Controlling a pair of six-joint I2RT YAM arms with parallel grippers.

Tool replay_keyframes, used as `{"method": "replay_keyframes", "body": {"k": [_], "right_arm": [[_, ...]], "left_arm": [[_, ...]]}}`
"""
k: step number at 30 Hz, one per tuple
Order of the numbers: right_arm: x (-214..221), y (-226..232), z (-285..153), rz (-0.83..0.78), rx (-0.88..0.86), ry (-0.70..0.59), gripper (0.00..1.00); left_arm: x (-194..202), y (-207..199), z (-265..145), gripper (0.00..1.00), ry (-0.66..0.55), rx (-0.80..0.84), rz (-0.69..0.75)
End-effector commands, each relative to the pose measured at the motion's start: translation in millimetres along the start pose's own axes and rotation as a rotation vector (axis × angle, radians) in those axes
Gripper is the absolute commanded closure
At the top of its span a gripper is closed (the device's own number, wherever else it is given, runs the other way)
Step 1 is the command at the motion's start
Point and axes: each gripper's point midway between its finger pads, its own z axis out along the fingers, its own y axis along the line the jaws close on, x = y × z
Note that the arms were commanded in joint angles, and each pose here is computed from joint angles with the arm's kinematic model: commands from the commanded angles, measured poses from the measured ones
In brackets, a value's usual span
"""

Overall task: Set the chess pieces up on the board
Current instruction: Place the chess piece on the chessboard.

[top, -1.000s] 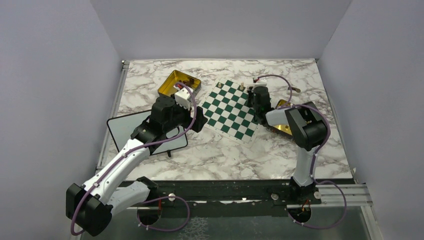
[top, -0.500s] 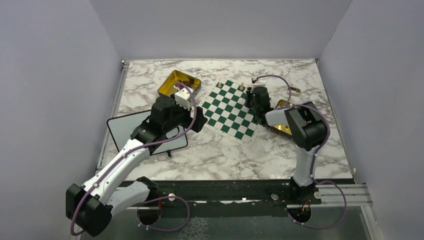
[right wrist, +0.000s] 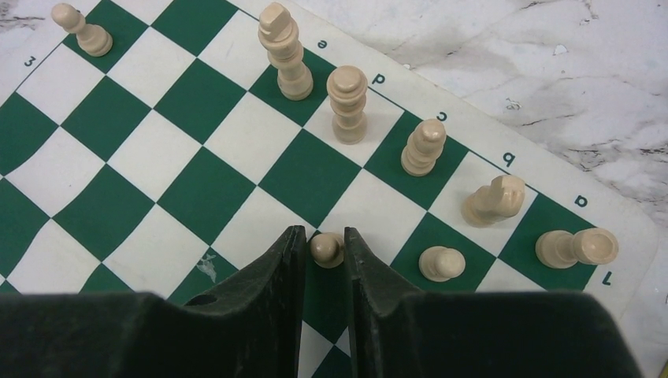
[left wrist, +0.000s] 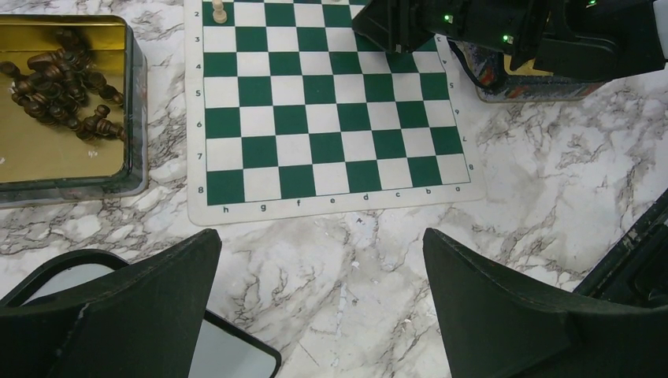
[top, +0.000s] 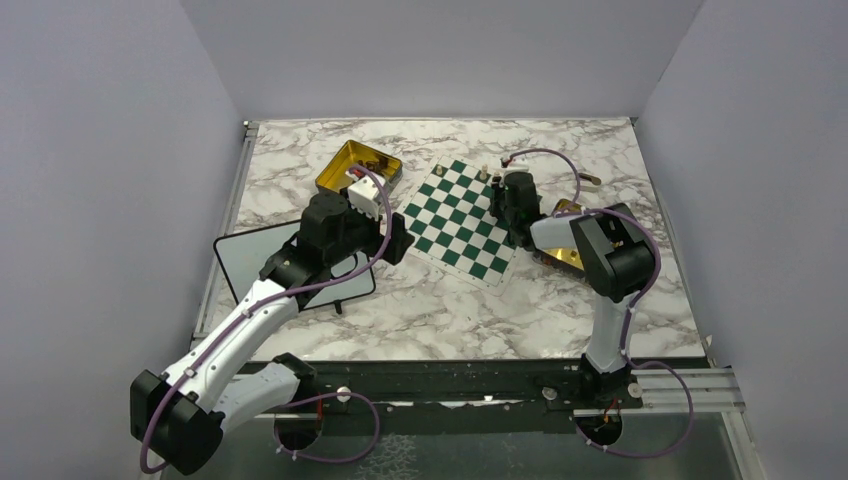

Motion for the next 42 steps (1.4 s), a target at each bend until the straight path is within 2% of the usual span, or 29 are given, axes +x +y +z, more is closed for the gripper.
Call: {"method": "replay_keyframes", "body": {"k": [1,7,14,28,36,42], "right_arm": [[-20,2,-1,-0.018,-0.010,-0.013,0.71],[-21,1,4,-0.039,0.002,0.007,0.72],[-23,-1,5,-0.046,0.012,0.017,0.80],[-11,-9,7,-0.065,0.057,0.090,0.77],[-21,-12,5,-0.080,0.077,0.073,0.87],[-30,-22,8,-0.088,0.105,0.065,0.91]], "left_arm": [[-10,3,-5,0.01,-0.044,-0.020,0.020],[-10,3,-5,0.01,-0.046,-0.021,0.018],[-11,3,-6,0.01,-0.050,-0.021,0.020],[-10,3,-5,0.01,-0.049,-0.022,0.020],[-10,4,-5,0.01,-0.048,-0.024,0.019],[-10,4,-4,0.01,-0.048,-0.027,0.019]]}}
